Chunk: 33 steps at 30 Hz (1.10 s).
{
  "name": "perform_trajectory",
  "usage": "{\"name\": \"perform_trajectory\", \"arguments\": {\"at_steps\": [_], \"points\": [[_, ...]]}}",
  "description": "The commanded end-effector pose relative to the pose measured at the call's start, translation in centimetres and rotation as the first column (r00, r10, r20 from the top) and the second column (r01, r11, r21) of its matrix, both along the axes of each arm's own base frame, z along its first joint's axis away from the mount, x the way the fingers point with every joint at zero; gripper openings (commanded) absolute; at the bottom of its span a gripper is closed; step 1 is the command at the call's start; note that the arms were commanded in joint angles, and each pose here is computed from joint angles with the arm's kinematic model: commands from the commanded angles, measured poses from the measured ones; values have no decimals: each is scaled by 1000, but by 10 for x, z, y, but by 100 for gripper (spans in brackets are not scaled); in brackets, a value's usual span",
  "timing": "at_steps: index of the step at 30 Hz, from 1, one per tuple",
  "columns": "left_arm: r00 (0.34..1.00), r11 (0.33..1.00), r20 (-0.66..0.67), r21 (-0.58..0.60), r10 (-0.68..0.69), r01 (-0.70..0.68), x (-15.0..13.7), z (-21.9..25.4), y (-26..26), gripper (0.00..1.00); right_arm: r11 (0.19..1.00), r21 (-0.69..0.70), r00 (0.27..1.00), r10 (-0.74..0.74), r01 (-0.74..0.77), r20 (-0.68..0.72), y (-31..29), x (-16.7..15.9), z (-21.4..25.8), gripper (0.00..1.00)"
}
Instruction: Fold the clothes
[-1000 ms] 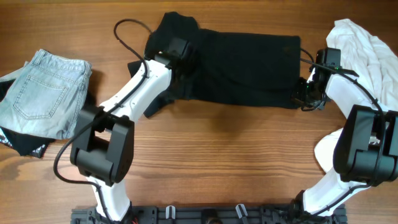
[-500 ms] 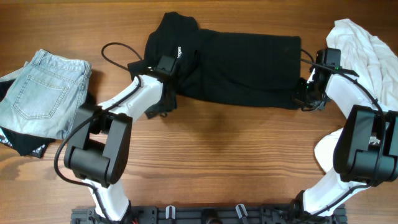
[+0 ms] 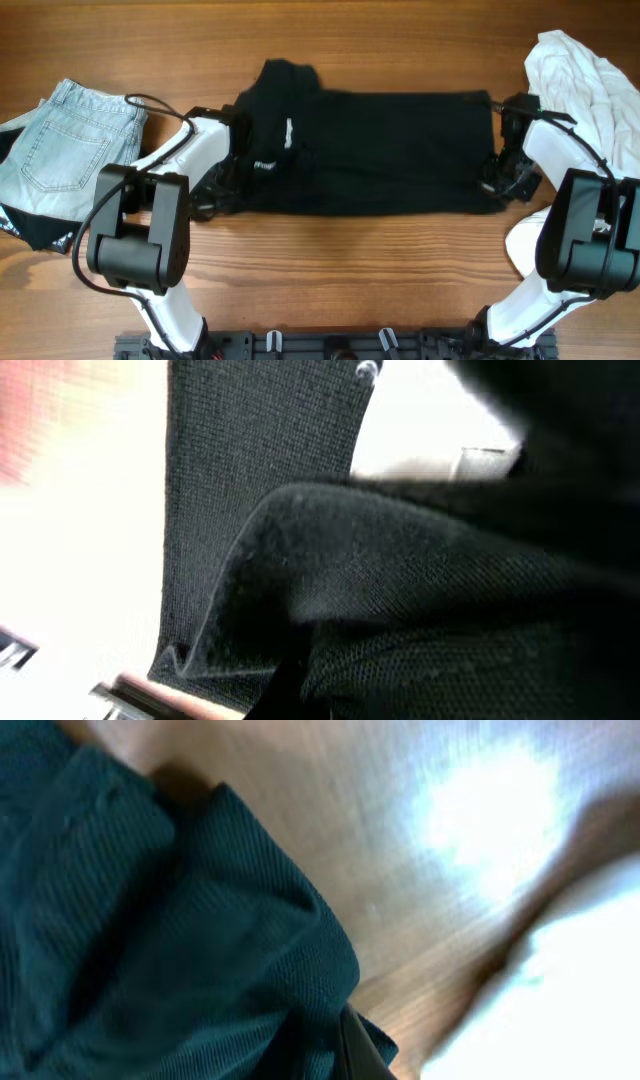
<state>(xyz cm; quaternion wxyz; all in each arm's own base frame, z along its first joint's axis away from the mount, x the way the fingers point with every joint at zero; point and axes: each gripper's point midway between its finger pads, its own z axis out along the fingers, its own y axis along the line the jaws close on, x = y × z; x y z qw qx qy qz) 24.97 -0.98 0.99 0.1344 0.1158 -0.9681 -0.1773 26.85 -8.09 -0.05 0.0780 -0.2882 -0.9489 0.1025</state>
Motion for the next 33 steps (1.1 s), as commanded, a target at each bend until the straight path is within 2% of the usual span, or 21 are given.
{"name": "perform_trajectory", "arguments": {"at_steps": [1,5,6,8,10,11,12,13,14,16,18,22,24,26,31,33], "points": [[999,999,-45,30,13,-12,-15,12,8,4,1000,-24,992,-21,18,-127,-5,-31,-10,4],[999,999,45,-39,31,-29,-8,29,-2,4,1000,4,996,-26,26,-84,1,-27,2,4],[997,998,71,-56,34,-30,-5,33,-5,7,1000,12,998,-26,26,-55,2,-23,6,4],[993,994,108,-99,47,-36,-3,42,-11,31,999,41,999,6,-8,33,6,-9,18,7],[992,986,116,-162,58,-38,-5,50,-21,45,999,38,995,13,-17,95,6,-1,30,17],[987,983,146,-179,62,-36,-3,56,-23,55,999,31,992,14,-18,128,5,2,38,31],[982,982,181,-187,63,-29,1,61,-24,66,999,26,988,14,-18,152,5,4,44,53],[974,980,216,-196,65,-22,6,66,-25,68,1000,23,986,15,-20,167,5,5,48,60],[964,978,256,-206,67,-13,11,70,-26,69,1000,23,982,17,-21,186,5,7,52,61],[932,969,354,-248,80,11,28,81,-33,100,999,40,977,21,-30,213,9,10,56,63],[895,939,442,-330,61,99,50,89,-51,100,993,95,969,48,-73,242,18,16,57,63],[802,783,597,-488,-23,386,89,104,-110,100,987,135,962,44,-83,268,25,22,57,64],[794,761,606,-488,-57,427,94,96,-128,88,988,133,961,45,-84,271,25,22,57,64],[830,778,546,-473,-110,414,82,76,-132,76,988,133,962,46,-84,271,25,22,57,64],[904,847,385,-404,-187,347,55,38,-119,71,988,131,959,46,-85,278,24,24,57,64],[925,894,343,-345,-161,284,53,26,-105,80,988,131,960,45,-84,278,25,24,57,64]]}}
